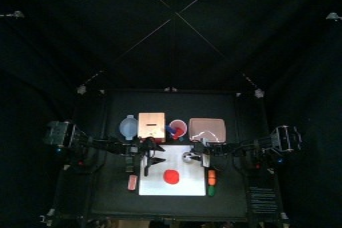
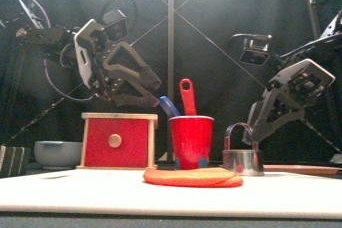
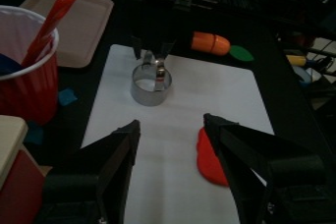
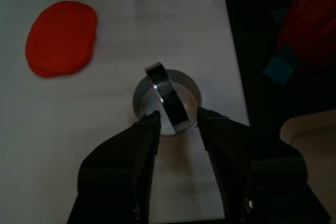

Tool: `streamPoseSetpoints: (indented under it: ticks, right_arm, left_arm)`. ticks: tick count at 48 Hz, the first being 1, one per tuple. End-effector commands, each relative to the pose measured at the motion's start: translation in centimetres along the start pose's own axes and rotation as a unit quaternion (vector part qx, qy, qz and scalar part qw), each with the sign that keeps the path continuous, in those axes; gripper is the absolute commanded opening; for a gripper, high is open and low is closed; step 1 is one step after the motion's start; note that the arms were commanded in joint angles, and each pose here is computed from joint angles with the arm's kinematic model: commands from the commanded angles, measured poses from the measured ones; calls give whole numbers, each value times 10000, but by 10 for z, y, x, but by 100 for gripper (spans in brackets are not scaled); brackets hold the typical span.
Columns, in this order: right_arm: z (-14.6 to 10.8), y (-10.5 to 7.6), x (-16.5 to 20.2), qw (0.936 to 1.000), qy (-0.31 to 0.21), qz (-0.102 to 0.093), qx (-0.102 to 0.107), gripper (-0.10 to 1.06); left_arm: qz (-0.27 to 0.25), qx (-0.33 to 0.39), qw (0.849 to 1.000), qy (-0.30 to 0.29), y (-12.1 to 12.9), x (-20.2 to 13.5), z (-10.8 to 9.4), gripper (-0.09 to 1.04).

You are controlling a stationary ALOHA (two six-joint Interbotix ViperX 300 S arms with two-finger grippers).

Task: Get the cutter from the drawer then cut the dough then place the extra dough in the bowl
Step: Cut the dough

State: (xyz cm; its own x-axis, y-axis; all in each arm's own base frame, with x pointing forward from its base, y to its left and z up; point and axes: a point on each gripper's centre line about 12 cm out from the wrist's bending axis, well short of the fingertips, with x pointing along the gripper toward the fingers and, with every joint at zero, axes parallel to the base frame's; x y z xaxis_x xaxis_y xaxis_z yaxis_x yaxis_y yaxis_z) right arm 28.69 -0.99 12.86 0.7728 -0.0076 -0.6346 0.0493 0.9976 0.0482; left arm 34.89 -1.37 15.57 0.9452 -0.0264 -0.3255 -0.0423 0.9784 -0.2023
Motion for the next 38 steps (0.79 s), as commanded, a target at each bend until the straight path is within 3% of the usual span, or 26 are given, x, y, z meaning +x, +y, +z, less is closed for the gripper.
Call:
streamPoseSetpoints:
  ticks: [1,17,38]
  right_arm:
    - [11,3,-2,9998,-189,43,-20,74]
    - [13,5,-2,9998,-212,61,28,59]
    - [50,29,0,9976,-597,346,106,59]
  left_arm:
    - [-28,-8,9999,-151,-2,0,8,90]
    - [-5,-15,9999,-148,0,0,8,90]
    - [18,-12,9999,-106,1,-1,6,90]
